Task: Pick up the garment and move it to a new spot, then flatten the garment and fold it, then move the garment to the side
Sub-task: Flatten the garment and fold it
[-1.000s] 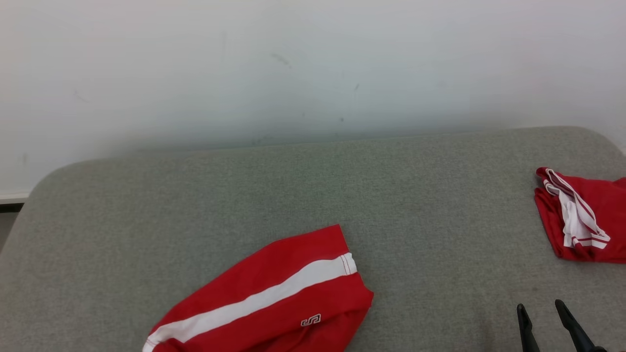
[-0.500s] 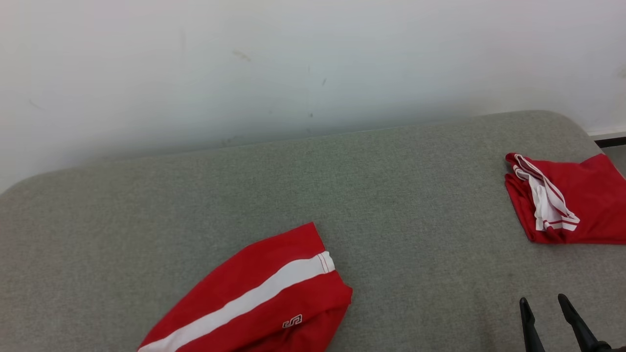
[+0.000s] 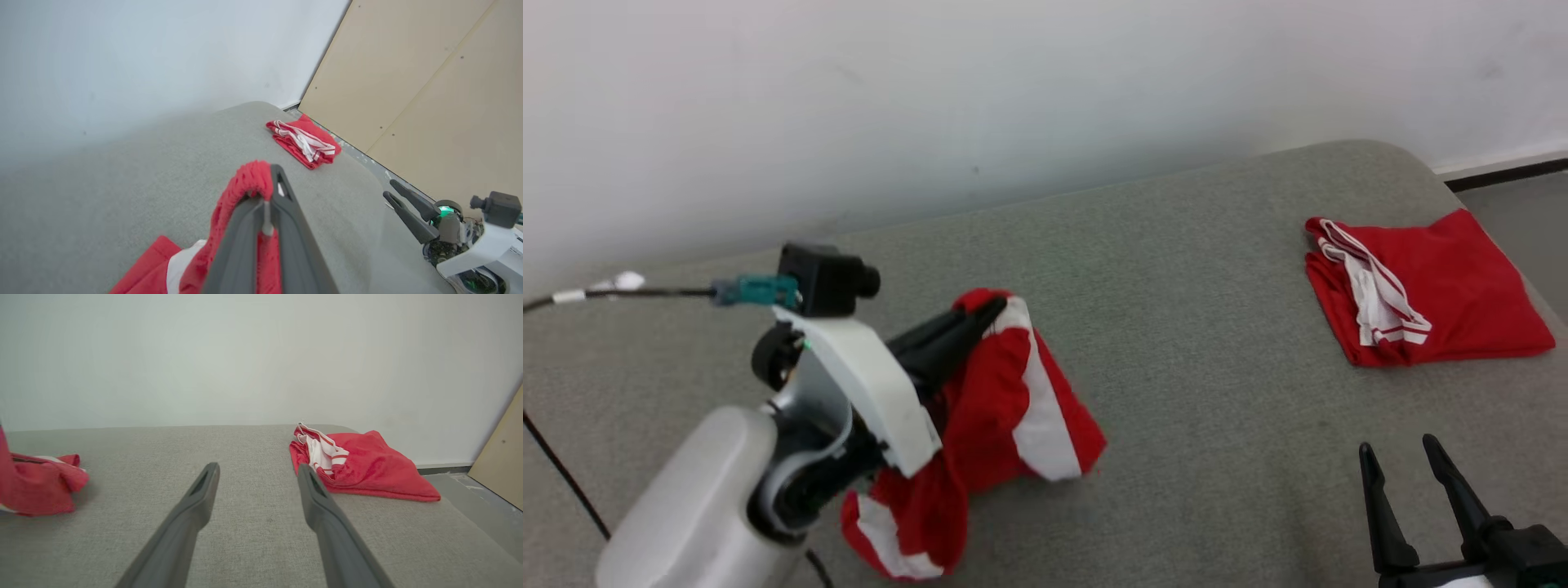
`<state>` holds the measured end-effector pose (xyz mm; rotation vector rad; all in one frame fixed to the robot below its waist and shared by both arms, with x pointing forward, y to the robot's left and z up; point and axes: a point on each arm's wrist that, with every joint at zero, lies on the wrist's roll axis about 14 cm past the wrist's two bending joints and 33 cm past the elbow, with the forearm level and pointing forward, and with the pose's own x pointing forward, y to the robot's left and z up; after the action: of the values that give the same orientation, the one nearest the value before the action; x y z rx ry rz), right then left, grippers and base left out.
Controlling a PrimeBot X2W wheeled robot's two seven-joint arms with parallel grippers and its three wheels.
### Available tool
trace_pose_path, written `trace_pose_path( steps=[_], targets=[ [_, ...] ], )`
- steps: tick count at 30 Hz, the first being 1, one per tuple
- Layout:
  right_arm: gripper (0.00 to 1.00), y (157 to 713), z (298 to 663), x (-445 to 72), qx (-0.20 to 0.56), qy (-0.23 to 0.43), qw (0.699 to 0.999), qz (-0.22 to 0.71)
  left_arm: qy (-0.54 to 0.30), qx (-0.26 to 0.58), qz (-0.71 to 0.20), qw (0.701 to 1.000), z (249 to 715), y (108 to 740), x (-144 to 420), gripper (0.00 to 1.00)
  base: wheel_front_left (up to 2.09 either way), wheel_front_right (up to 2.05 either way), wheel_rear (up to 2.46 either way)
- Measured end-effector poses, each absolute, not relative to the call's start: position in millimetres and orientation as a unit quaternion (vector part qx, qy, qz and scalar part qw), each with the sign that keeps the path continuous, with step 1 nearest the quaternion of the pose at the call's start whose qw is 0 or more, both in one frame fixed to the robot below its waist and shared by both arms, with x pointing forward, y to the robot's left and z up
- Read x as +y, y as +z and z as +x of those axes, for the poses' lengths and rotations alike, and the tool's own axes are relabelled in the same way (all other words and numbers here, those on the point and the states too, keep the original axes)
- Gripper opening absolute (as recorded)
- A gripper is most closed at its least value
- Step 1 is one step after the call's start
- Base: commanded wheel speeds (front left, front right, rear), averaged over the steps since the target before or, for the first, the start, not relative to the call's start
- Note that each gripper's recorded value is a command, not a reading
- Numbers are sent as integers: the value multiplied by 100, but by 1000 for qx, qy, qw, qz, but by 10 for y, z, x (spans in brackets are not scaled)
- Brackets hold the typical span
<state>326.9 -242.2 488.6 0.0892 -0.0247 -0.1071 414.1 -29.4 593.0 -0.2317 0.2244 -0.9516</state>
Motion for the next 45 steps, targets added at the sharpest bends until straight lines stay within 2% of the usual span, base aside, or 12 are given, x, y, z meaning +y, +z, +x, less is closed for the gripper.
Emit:
trace_pose_path(
  steps=[5, 9, 18, 23, 27, 33, 39, 45],
  targets=[
    [100, 4900, 3206, -2527, -14, -77, 996, 50, -471, 64, -75, 877, 4514, 6327, -573, 0, 0, 0, 0],
    [100, 4867, 3093, -2640, -9, -100, 994, 51, -488, 25, -71, 869, 4637, 6605, -867, 0, 0, 0, 0],
    [100, 4857, 3000, -2766, -7, -123, 991, 49, -529, -69, -107, 839, 4512, 7088, -1337, 0, 0, 0, 0],
    [100, 4867, 3050, -2735, -9, -115, 992, 49, -548, -74, -109, 826, 4348, 7085, -1396, 0, 0, 0, 0],
    [100, 4871, 3104, -2682, -10, -105, 993, 49, -582, -21, -113, 805, 4063, 6761, -1378, 0, 0, 0, 0],
    [100, 4809, 3123, -2610, -2, -94, 994, 53, -606, 149, -93, 776, 3423, 5656, -1003, 0, 0, 0, 0],
    [100, 4719, 3173, -2507, 13, -73, 996, 52, -518, 263, -95, 809, 3212, 4890, -263, 0, 0, 0, 0],
    [100, 4699, 3321, -2322, 17, -37, 998, 49, -431, 318, -125, 835, 3038, 4483, 221, 0, 0, 0, 0]
  ],
)
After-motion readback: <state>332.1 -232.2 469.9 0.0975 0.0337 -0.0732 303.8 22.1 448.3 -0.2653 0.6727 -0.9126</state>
